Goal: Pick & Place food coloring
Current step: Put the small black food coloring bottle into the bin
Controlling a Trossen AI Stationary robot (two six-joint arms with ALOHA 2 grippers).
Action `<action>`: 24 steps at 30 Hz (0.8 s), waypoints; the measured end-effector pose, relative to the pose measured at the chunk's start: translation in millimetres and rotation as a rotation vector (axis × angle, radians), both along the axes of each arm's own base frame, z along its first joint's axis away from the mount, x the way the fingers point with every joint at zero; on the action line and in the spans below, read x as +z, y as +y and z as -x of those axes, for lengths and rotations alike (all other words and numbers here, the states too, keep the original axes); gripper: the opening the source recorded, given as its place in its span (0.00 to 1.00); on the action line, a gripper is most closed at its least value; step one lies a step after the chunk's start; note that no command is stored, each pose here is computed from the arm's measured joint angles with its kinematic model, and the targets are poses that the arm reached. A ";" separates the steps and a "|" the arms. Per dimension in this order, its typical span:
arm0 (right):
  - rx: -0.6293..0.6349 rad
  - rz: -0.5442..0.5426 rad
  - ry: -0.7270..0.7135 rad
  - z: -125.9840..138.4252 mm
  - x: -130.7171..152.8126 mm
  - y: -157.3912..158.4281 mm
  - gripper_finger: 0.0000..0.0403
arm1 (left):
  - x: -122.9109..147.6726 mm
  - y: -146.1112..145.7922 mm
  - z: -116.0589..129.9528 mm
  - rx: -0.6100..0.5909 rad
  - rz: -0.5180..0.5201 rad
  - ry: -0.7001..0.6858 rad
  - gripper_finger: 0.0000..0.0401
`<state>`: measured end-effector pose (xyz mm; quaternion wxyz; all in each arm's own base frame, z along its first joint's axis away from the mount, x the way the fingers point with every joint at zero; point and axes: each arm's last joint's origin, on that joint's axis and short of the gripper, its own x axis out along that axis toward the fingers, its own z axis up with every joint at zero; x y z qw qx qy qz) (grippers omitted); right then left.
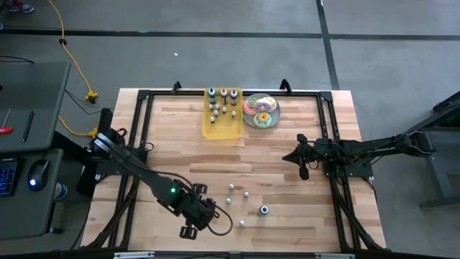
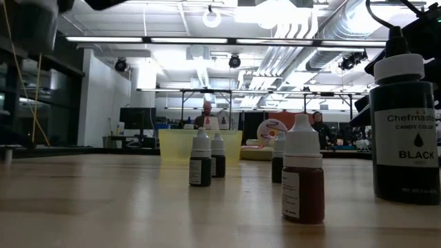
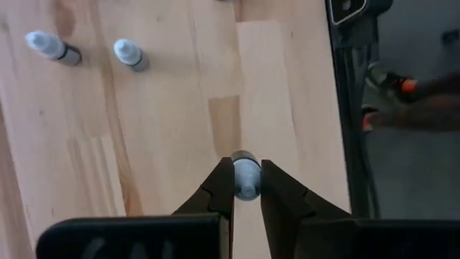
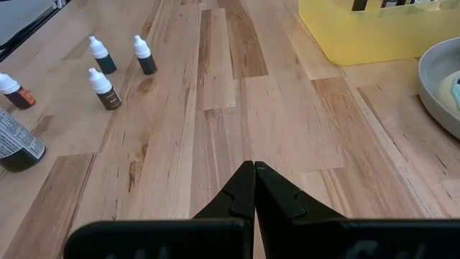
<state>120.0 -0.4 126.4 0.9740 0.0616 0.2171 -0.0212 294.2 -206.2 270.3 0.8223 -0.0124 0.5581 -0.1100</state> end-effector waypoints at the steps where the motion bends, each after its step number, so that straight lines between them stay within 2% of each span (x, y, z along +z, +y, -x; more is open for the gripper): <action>1: 0.000 0.000 0.001 0.0 -0.1 0.0 0.00 | 3.7 1.5 2.2 0.014 0.008 -0.001 0.08; 8: 0.000 0.000 0.000 0.0 0.0 0.0 0.00 | 33.1 31.4 9.7 0.184 0.056 -0.029 0.08; 12: 0.000 0.000 0.000 0.0 0.0 0.0 0.00 | 50.6 59.9 15.3 0.323 0.026 -0.065 0.08; 19: 0.000 0.000 0.000 0.0 0.0 0.0 0.00 | 72.7 116.7 25.2 0.536 -0.121 -0.136 0.08; 24: 0.000 0.000 0.001 0.1 -0.1 0.0 0.00 | 81.7 153.0 24.2 0.595 -0.254 -0.199 0.08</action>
